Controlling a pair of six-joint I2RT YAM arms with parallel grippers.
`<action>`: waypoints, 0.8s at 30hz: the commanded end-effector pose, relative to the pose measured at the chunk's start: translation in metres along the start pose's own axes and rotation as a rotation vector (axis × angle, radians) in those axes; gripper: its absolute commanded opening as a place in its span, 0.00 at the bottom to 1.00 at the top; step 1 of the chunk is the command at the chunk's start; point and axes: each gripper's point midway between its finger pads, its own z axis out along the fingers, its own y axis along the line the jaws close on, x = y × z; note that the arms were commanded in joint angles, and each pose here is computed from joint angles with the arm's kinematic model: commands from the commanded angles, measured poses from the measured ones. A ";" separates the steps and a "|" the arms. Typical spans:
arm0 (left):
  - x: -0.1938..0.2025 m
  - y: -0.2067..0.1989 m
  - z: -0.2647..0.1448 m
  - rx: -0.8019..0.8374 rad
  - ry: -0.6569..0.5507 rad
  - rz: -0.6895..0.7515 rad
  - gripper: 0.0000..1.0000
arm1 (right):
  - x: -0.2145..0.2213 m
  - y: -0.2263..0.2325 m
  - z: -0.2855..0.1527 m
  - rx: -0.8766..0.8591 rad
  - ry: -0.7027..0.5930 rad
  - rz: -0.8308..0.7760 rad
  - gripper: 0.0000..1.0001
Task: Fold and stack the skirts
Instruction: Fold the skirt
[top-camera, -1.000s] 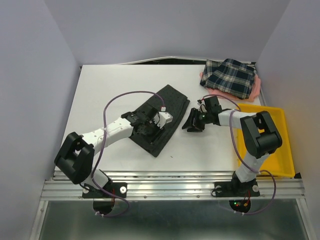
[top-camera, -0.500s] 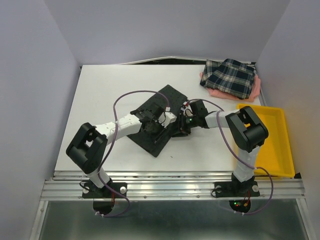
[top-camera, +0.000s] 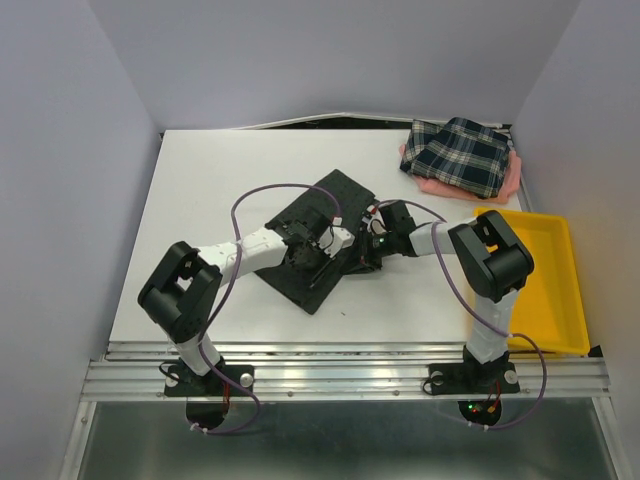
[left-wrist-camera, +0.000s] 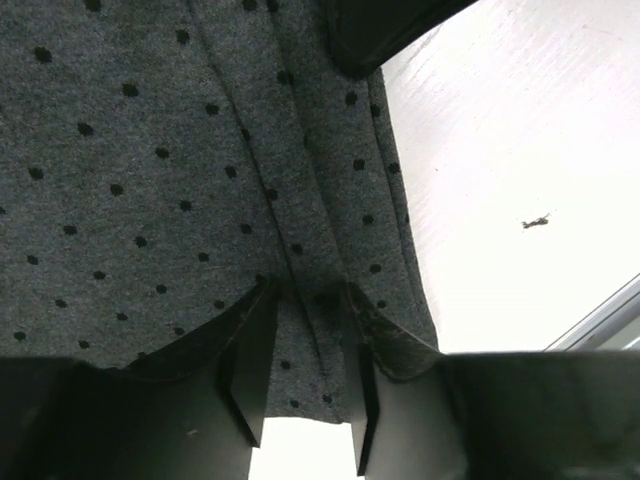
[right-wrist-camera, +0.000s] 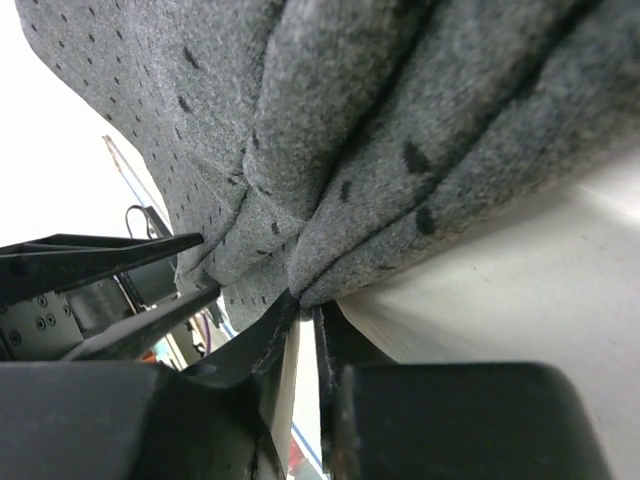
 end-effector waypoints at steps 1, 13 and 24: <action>-0.012 -0.009 -0.004 0.035 -0.034 0.016 0.46 | -0.004 -0.019 0.008 0.068 -0.017 -0.002 0.14; -0.023 -0.013 -0.020 0.040 -0.076 0.037 0.00 | -0.004 -0.021 0.010 0.073 -0.012 0.001 0.02; -0.028 -0.042 -0.045 0.117 -0.134 0.097 0.00 | -0.001 -0.022 0.013 0.080 -0.001 0.005 0.01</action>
